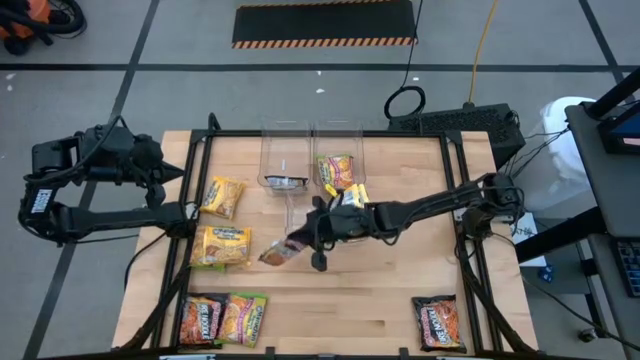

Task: Sort Maruchan noodles
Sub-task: Put the black noodle pack into the top left transparent bin

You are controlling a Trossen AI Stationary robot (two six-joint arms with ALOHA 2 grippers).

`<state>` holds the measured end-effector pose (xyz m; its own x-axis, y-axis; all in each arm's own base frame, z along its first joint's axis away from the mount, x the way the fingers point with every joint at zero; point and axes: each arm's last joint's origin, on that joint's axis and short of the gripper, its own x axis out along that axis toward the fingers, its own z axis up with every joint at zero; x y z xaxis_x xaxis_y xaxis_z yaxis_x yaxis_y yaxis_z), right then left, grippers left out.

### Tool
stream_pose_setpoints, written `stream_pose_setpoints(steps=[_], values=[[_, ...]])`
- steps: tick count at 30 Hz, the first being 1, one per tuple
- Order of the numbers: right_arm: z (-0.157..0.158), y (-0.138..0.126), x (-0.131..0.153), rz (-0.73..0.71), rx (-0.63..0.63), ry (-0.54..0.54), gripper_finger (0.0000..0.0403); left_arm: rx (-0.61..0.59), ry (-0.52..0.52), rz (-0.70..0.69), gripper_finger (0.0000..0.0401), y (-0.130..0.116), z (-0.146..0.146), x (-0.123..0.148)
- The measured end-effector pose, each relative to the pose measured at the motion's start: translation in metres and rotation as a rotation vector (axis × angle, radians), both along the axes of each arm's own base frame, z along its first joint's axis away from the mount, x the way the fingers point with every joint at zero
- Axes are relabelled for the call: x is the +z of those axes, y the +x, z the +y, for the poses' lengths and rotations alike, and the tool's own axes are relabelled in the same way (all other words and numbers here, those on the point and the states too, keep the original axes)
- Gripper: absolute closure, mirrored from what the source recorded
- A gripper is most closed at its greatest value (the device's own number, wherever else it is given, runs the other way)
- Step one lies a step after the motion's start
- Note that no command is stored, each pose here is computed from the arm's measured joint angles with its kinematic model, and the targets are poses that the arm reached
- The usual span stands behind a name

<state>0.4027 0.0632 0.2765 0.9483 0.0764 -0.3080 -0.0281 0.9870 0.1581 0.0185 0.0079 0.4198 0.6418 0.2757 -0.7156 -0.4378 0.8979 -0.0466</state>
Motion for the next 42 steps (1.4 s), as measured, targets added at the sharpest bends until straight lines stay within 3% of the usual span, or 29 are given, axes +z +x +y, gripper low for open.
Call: stream_pose_setpoints(steps=[13,31,42], values=[[-0.058,0.01,0.038,-0.112,-0.084,-0.185,0.0403,0.001,0.001,0.001,0.038,0.0,0.0,0.0],[-0.165,-0.001,0.05,-0.204,-0.186,-0.209,0.0403,0.002,0.002,0.0,0.038,0.0,0.0,0.0],[-0.206,-0.011,0.058,-0.306,-0.267,-0.234,0.0403,0.002,0.004,-0.001,0.038,0.0,0.0,0.0]])
